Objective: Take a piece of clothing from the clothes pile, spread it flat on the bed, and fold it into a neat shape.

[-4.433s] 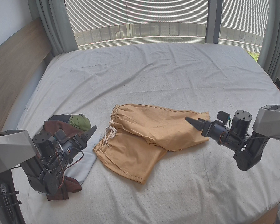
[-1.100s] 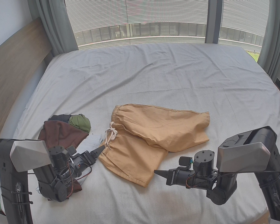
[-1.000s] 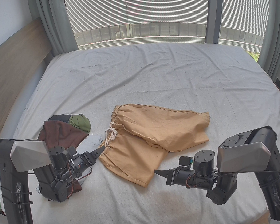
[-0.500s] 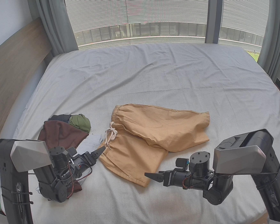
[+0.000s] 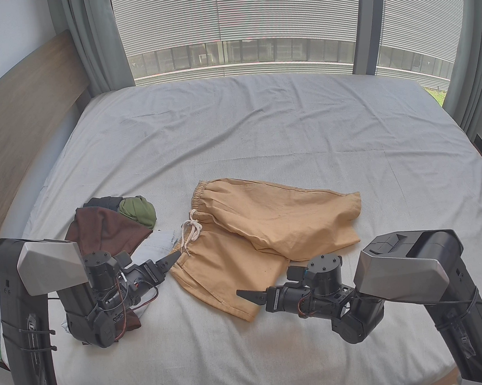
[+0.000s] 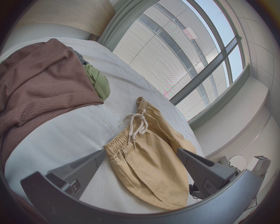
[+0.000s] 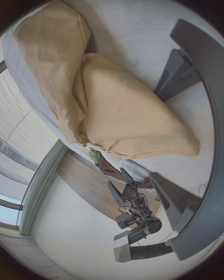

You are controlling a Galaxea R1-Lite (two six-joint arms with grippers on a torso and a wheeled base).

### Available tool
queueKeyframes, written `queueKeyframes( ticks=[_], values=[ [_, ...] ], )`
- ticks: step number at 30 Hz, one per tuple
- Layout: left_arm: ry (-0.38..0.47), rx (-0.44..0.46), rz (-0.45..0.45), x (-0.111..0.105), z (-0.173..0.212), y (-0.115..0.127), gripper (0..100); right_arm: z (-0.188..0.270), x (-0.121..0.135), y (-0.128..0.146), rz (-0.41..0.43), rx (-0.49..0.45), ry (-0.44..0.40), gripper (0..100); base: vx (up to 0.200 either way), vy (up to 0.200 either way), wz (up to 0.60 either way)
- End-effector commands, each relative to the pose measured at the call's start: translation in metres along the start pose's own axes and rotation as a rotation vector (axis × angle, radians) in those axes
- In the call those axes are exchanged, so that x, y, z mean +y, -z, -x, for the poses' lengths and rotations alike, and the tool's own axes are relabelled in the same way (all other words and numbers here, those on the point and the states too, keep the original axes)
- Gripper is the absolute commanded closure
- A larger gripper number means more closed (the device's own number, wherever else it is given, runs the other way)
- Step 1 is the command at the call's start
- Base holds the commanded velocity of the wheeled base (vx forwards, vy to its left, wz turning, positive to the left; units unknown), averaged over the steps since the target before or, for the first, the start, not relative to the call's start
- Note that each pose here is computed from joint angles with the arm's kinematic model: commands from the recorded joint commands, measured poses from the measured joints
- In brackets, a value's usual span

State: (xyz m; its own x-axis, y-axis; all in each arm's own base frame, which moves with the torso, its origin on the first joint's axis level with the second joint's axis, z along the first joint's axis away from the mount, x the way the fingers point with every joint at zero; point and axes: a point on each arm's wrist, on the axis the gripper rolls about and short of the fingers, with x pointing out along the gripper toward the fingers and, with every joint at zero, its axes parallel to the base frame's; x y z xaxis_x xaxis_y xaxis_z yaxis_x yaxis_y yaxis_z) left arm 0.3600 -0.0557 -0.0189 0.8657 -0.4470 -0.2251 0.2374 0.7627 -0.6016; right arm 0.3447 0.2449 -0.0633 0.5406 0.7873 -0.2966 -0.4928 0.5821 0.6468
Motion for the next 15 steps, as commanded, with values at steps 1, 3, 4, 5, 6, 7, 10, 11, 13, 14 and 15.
queueKeyframes(
  ticks=[1, 3, 4, 5, 6, 7, 10, 11, 13, 14, 15],
  values=[
    [0.001, -0.004, 0.000, 0.000, 0.000, -0.001, 0, -0.008, -0.003, 0.000, 0.005, -0.020, 0.002, 100, 0.000, 0.000, 0.00],
    [0.001, -0.004, 0.000, 0.000, 0.000, -0.001, 0, -0.008, -0.002, -0.001, 0.007, -0.027, 0.006, 100, 0.000, 0.000, 0.00],
    [0.002, -0.005, -0.001, -0.001, 0.000, -0.002, 0, -0.008, -0.001, -0.002, 0.007, -0.028, 0.005, 100, 0.000, 0.000, 0.00],
    [0.001, -0.006, -0.001, -0.001, 0.000, -0.002, 0, -0.007, 0.000, -0.001, 0.007, -0.027, 0.006, 100, 0.000, 0.000, 0.00],
    [0.001, -0.006, -0.001, -0.001, 0.000, -0.002, 0, -0.006, 0.000, -0.001, 0.004, -0.023, 0.009, 100, 0.000, 0.000, 0.00],
    [0.001, -0.006, -0.001, -0.001, 0.000, -0.002, 0, -0.006, 0.000, -0.001, 0.004, -0.023, 0.009, 100, 0.000, 0.000, 0.00],
    [-0.001, -0.006, 0.000, 0.000, 0.000, -0.002, 0, 0.006, 0.009, 0.000, 0.002, -0.005, 0.013, 100, 0.000, 0.000, 0.00],
    [0.000, -0.005, 0.000, 0.000, 0.000, -0.001, 0, 0.010, 0.012, -0.001, 0.001, -0.002, 0.013, 100, 0.000, 0.000, 0.00],
    [-0.001, -0.004, 0.000, 0.000, 0.000, -0.001, 0, 0.020, 0.018, -0.004, 0.001, -0.004, 0.008, 100, 0.000, 0.000, 0.00],
    [-0.001, -0.004, 0.000, 0.000, 0.000, -0.001, 0, 0.023, 0.022, -0.007, 0.004, -0.012, 0.000, 100, 0.000, 0.000, 0.00],
    [0.000, -0.005, 0.000, 0.000, 0.000, -0.001, 0, 0.027, 0.025, -0.008, 0.002, -0.014, -0.005, 100, 0.000, 0.000, 0.00]
  ],
)
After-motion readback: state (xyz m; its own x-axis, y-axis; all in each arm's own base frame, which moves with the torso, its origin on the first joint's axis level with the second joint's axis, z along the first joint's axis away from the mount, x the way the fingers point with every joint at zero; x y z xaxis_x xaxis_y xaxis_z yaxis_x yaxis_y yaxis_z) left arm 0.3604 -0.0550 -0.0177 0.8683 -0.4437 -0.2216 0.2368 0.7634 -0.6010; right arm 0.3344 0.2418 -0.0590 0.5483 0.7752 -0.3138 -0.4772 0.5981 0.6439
